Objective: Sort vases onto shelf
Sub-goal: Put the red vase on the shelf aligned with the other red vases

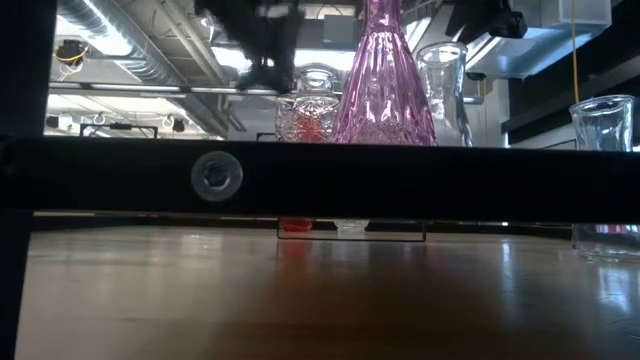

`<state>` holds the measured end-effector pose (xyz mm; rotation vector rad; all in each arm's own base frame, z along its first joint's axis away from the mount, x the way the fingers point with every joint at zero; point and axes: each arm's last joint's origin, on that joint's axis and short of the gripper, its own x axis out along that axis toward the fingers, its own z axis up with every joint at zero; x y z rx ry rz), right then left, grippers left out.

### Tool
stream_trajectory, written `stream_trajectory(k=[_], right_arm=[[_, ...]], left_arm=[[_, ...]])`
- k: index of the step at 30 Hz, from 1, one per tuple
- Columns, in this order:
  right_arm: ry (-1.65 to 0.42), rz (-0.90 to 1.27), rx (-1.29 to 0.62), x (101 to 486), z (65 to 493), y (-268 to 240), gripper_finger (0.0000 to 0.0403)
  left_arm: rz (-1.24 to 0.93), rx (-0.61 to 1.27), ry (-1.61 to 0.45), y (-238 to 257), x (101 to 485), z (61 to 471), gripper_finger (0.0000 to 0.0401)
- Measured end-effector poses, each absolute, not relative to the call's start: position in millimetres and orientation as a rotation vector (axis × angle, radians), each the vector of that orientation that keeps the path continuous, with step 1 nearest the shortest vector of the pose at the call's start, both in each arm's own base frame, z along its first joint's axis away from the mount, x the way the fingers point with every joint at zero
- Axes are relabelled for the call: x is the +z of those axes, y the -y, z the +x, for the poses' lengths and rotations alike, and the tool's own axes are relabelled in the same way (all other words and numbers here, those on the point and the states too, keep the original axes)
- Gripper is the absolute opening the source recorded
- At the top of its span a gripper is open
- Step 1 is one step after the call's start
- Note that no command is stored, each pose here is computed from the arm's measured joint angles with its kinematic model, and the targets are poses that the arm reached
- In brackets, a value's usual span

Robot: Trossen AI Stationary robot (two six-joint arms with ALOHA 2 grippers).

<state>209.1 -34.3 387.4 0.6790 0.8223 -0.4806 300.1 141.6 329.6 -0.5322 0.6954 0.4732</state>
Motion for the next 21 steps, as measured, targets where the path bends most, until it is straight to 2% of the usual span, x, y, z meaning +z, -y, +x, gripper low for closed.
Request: stream_trajectory(k=[3, 11, 17, 21], right_arm=[[-0.797, 0.682, -0.474, 389, 211, 35, 0.0107], [-0.77, 0.713, -0.485, 390, 212, 35, 0.0107], [-0.754, 0.729, -0.519, 390, 212, 36, 0.0107], [-0.743, 0.752, -0.538, 390, 213, 36, 0.0107]], left_arm=[[-0.593, 0.516, -0.784, -176, 304, 291, 0.0126], [-0.758, 0.671, -0.775, -254, 268, 262, 0.0126], [-0.939, 0.57, -0.804, -282, 226, 262, 0.0126], [-0.997, 0.515, -0.769, -288, 216, 267, 0.0126]])
